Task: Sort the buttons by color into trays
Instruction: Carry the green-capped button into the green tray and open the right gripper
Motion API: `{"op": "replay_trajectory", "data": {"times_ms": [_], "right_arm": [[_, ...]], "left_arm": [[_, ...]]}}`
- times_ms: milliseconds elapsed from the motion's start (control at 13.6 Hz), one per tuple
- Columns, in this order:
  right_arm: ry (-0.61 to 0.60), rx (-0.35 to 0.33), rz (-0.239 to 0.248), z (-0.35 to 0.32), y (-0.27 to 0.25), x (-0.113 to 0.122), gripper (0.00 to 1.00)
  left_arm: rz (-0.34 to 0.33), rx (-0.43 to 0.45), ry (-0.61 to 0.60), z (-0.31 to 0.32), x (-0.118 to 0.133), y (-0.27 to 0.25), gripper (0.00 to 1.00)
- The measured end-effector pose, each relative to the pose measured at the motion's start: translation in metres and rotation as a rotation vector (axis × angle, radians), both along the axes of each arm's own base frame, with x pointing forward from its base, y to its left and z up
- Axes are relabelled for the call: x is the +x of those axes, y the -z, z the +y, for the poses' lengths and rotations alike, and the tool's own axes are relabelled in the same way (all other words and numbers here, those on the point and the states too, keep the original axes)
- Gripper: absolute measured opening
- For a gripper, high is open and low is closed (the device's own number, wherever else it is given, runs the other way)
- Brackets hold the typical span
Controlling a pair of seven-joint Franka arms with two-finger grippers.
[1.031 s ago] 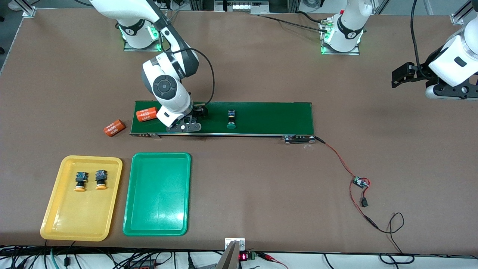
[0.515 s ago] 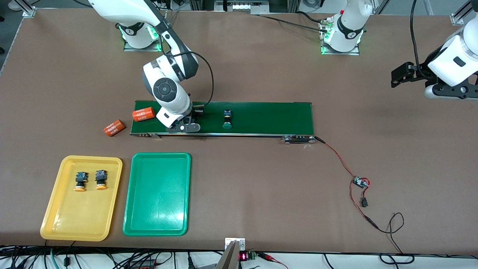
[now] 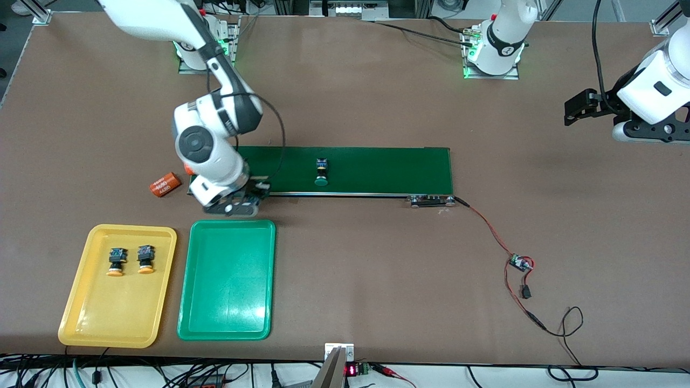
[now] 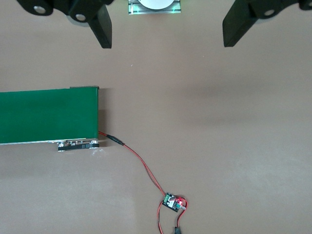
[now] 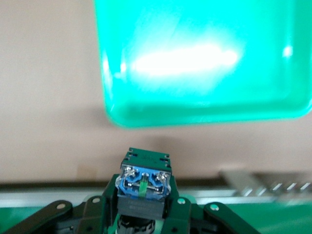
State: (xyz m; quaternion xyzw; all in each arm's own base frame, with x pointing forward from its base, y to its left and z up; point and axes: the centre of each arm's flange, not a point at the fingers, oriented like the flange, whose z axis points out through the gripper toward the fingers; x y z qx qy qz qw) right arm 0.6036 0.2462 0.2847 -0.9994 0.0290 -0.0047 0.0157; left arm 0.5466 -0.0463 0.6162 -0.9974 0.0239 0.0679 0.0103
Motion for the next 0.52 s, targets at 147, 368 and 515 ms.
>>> {"op": "replay_trajectory", "data": {"times_ms": [147, 368, 515], "right_arm": [[0.006, -0.016, -0.034, -0.026, -0.001, 0.029, 0.41], [-0.060, -0.058, -0.065, -0.062, 0.019, 0.061, 0.41], [-0.114, -0.078, -0.089, -0.078, 0.046, 0.073, 0.41]], "left_arm": [[0.001, 0.000, 0.000, 0.000, 0.000, 0.000, 1.00], [0.002, 0.000, 0.000, 0.000, 0.000, 0.000, 1.00], [0.003, 0.000, 0.000, 0.000, 0.000, 0.000, 1.00]]}}
